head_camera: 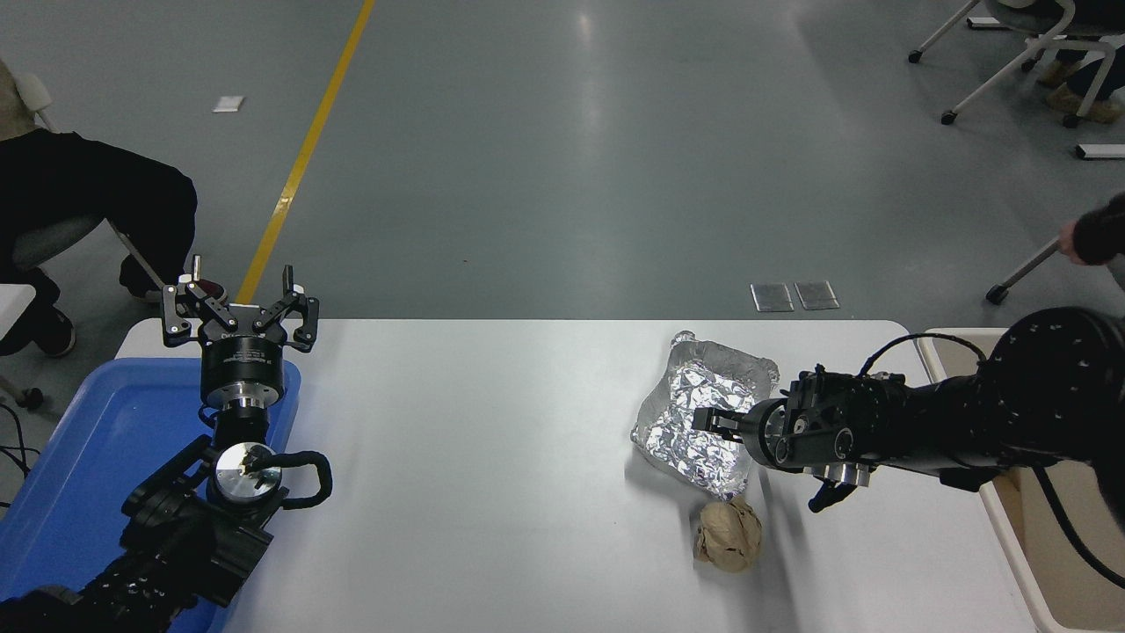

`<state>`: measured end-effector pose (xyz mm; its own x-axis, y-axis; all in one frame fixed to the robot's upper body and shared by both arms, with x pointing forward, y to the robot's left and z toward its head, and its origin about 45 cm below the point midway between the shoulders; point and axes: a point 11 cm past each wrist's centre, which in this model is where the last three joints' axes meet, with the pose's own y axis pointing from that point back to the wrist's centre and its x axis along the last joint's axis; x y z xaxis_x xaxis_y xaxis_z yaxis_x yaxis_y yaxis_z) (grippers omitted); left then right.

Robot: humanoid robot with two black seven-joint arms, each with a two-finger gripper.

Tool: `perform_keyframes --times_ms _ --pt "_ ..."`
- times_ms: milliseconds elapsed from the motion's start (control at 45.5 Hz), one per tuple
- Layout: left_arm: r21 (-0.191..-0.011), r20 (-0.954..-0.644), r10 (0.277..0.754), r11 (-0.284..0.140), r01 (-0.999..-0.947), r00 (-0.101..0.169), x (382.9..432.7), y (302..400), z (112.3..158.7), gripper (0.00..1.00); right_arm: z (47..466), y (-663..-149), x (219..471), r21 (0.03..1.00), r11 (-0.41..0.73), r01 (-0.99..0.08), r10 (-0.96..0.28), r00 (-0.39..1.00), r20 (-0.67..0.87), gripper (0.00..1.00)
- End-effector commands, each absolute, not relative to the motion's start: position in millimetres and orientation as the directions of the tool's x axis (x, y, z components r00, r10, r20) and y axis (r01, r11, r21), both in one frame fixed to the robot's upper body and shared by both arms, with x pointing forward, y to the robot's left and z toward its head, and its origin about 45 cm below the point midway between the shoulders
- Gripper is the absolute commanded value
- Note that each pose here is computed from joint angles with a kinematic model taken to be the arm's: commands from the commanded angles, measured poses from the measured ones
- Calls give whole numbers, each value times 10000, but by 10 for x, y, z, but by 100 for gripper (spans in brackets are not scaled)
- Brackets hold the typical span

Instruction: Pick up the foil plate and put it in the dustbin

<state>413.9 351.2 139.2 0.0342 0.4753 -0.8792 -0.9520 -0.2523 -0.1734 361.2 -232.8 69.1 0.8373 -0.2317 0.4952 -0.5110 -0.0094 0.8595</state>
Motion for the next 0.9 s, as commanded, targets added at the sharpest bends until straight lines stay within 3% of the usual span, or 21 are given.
perform_keyframes --times_ms 0,88,154,615,879 --pt "-1734 -8795 4746 -2522 -9520 344 4139 3507 1391 99 600 -2359 3612 8527 81 -5224 -2399 8268 5088 34" --pt "-1739 -8789 4758 -2528 -9518 342 4139 3514 1393 99 590 -2358 3610 8531 87 -5216 -2353 8281 5087 21" --pt "-1739 -8789 4758 -2528 -9518 342 4139 3514 1393 99 595 -2389 3619 8514 170 -5243 -2260 8275 5141 0" --pt "-1727 -8795 4746 -2509 -9525 344 4140 3505 1390 99 860 -2442 3801 8192 325 -5726 -1975 7998 5669 0" --pt "-1727 -8795 4746 -2509 -9525 344 4140 3505 1390 99 1621 -2832 3872 7948 1051 -5977 -1616 7784 6066 0"
